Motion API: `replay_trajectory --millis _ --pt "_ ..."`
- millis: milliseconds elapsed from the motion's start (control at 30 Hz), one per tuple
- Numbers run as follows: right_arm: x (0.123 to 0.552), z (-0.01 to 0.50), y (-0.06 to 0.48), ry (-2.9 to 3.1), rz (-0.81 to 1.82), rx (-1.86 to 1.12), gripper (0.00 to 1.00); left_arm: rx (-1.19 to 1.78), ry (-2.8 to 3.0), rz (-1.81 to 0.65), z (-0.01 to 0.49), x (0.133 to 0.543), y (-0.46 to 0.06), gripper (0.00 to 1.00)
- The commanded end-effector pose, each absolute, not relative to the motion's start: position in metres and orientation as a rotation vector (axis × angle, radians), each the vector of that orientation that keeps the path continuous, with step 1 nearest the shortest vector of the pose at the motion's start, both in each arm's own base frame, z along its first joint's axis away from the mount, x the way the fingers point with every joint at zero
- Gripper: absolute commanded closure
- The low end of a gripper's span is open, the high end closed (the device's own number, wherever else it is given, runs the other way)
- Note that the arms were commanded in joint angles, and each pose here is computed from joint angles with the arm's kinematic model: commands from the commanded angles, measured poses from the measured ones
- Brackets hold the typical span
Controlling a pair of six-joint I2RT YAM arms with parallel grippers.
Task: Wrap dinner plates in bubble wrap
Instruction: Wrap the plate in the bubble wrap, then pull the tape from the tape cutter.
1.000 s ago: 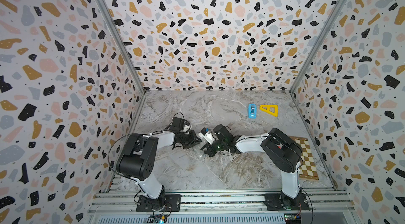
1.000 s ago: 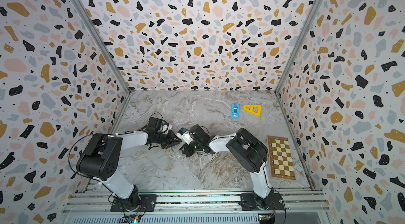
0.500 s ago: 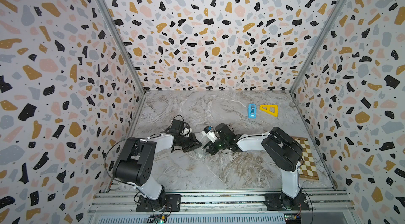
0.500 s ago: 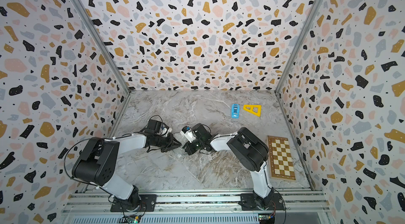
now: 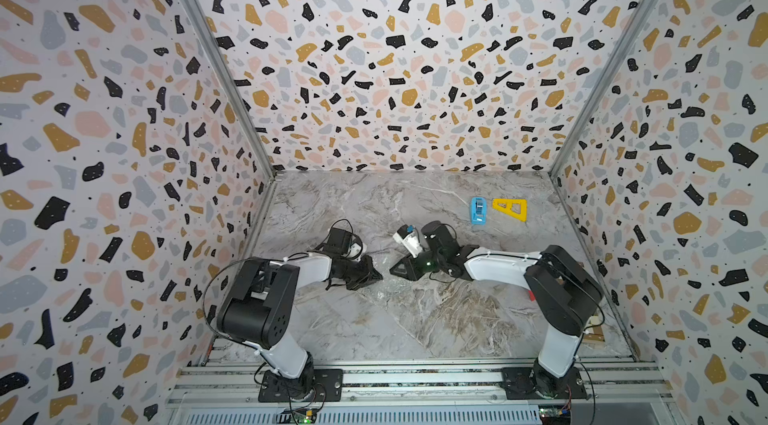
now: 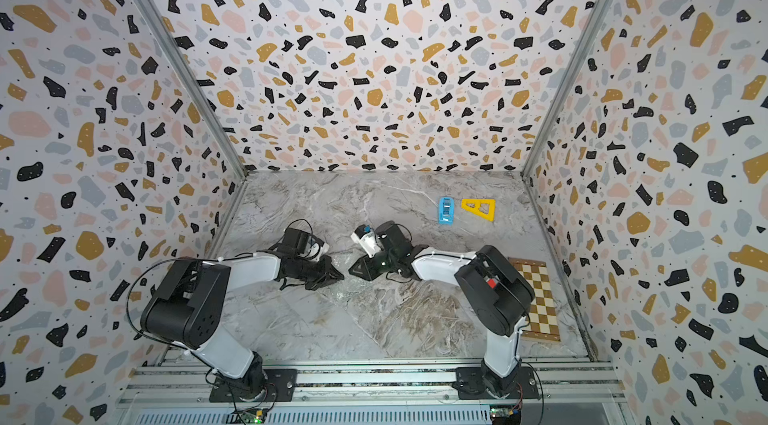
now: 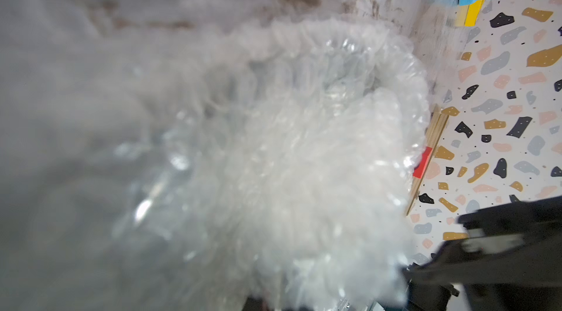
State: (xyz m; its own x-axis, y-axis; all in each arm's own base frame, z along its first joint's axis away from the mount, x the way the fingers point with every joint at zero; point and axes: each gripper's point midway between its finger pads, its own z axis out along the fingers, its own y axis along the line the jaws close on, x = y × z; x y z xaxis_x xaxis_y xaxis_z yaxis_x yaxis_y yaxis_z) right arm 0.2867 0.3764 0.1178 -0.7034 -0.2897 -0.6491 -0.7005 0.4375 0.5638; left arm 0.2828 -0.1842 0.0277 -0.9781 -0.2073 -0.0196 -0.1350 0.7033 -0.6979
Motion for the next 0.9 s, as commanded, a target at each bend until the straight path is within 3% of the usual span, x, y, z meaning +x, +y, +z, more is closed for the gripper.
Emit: replay_trajectory --millis 0,267,433,600,867 --pt "0.315 0.133 0.335 2.263 1.154 -0.696 0.68 -0.41 2.992 -0.854 -0.013 0.25 -0.152 0.91" --pt "0.416 0.14 0.194 2.286 0.901 -0.246 0.63 -0.442 2.982 -0.862 -0.014 0.246 -0.153 0.88" --pt "0.454 0.135 0.123 2.305 0.732 -0.081 0.61 -0.448 2.985 -0.871 -0.015 0.244 -0.154 0.88" --pt "0.481 0.122 0.082 2.332 0.621 -0.006 0.61 -0.457 2.983 -0.873 -0.014 0.243 -0.154 0.88" --pt "0.524 0.102 0.073 2.378 0.625 -0.013 0.56 -0.474 2.972 -0.889 -0.012 0.244 -0.155 0.88"
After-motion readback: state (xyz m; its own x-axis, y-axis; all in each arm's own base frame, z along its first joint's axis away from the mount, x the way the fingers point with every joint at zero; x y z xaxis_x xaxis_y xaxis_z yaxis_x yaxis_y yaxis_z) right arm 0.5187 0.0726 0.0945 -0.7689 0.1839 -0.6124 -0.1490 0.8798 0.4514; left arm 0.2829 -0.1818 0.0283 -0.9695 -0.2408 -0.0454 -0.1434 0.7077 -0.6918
